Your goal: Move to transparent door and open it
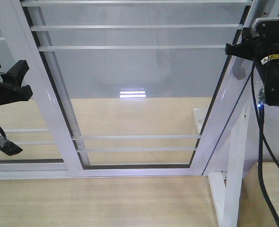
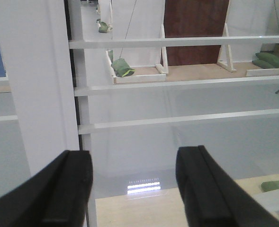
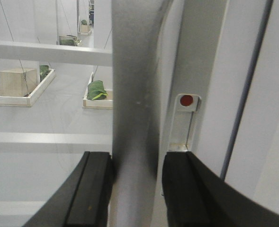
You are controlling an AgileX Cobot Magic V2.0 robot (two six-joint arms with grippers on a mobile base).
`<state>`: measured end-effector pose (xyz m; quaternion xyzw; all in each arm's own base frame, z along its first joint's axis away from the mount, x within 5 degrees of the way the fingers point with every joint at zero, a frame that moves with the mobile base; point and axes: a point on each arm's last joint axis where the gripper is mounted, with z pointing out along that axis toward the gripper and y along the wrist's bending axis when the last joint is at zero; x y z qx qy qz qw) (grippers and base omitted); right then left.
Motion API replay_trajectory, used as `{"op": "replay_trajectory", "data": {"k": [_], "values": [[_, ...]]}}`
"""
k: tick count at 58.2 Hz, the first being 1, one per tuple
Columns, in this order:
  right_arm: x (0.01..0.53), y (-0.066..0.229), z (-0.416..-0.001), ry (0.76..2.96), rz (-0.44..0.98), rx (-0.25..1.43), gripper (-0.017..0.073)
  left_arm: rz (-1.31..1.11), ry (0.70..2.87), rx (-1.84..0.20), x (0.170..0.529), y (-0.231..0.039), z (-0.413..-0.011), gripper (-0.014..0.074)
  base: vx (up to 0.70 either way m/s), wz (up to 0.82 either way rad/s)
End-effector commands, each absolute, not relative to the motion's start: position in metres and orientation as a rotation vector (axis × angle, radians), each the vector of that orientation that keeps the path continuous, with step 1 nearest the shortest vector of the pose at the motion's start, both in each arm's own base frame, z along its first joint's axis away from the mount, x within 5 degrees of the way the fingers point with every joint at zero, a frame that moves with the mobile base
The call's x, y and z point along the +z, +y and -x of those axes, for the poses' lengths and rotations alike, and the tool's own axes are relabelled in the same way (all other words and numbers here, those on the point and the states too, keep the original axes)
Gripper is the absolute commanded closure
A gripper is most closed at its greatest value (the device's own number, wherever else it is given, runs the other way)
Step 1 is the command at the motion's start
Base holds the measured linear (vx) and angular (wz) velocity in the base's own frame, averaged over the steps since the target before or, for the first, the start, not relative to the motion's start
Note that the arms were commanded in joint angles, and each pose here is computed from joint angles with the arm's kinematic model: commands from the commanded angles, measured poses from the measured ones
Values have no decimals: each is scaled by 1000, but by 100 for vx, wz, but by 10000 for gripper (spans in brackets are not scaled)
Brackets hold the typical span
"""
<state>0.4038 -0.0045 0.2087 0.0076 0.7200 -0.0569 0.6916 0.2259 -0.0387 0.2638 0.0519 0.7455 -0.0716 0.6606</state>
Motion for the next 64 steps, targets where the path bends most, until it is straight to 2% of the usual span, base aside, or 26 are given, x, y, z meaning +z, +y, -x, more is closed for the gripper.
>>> {"op": "replay_trajectory", "data": {"k": [1, 22, 37, 64], "values": [[245, -7, -409, 1435, -30, -145, 209, -102, 1560, -181, 285, -40, -228, 81, 0, 0], [249, 0, -420, 1456, -4, -111, 209, -105, 1605, -178, 281, -40, -228, 81, 0, 0], [251, 43, -417, 1417, 168, -55, 209, -105, 1603, -178, 281, -40, -228, 81, 0, 0], [253, 97, -408, 1389, 257, 57, 209, -105, 1600, -178, 281, -40, -228, 81, 0, 0]]}}
